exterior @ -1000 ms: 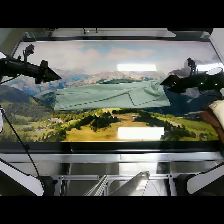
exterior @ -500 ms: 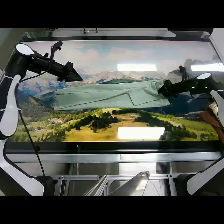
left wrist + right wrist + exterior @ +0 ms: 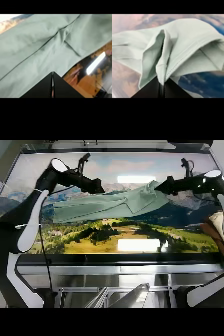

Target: Fold the shirts.

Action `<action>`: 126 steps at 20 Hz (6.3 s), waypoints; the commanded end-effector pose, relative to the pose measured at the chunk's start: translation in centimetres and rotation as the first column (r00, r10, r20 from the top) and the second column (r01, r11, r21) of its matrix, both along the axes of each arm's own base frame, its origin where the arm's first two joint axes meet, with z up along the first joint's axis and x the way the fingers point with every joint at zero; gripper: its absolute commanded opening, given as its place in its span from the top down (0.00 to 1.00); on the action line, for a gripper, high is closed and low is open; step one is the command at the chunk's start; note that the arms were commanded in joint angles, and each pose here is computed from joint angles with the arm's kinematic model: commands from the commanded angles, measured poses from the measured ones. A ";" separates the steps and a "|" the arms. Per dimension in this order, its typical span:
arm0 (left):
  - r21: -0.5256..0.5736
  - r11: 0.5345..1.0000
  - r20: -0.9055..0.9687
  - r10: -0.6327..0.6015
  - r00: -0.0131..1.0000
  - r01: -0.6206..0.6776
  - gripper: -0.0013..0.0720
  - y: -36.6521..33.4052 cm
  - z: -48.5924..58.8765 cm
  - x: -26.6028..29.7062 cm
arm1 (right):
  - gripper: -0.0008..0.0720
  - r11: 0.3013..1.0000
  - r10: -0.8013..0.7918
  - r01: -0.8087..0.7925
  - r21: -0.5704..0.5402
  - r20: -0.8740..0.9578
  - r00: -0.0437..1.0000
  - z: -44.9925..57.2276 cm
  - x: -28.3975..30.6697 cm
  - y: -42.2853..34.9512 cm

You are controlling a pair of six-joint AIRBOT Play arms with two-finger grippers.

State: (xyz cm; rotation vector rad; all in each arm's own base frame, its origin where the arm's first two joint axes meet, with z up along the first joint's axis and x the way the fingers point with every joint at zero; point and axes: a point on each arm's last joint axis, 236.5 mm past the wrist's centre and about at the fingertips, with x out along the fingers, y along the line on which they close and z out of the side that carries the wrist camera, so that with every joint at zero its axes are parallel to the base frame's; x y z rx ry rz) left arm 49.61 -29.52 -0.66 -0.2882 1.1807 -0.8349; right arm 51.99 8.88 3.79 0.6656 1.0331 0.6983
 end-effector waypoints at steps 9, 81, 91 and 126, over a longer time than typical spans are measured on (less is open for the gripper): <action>0.010 0.998 -0.015 0.057 0.998 -0.057 0.98 -10.7 -8.8 -1.3 | 0.97 0.995 0.086 -0.095 0.031 0.228 0.970 15.9 -5.5 5.7; 0.070 0.910 0.156 0.394 0.906 -0.408 0.96 23.5 14.5 -17.6 | 0.97 0.820 -0.405 0.484 -0.305 0.288 0.868 15.9 1.2 -5.9; 0.069 0.910 0.157 0.394 0.906 -0.408 0.96 23.5 14.5 -17.6 | 0.97 0.444 -0.849 0.809 -0.387 0.107 0.517 19.2 -13.8 -35.3; -0.012 0.926 0.191 0.372 0.909 -0.376 0.97 21.7 17.7 -18.2 | 0.97 0.722 -0.691 0.525 -0.450 -0.484 0.537 6.5 -23.0 -27.3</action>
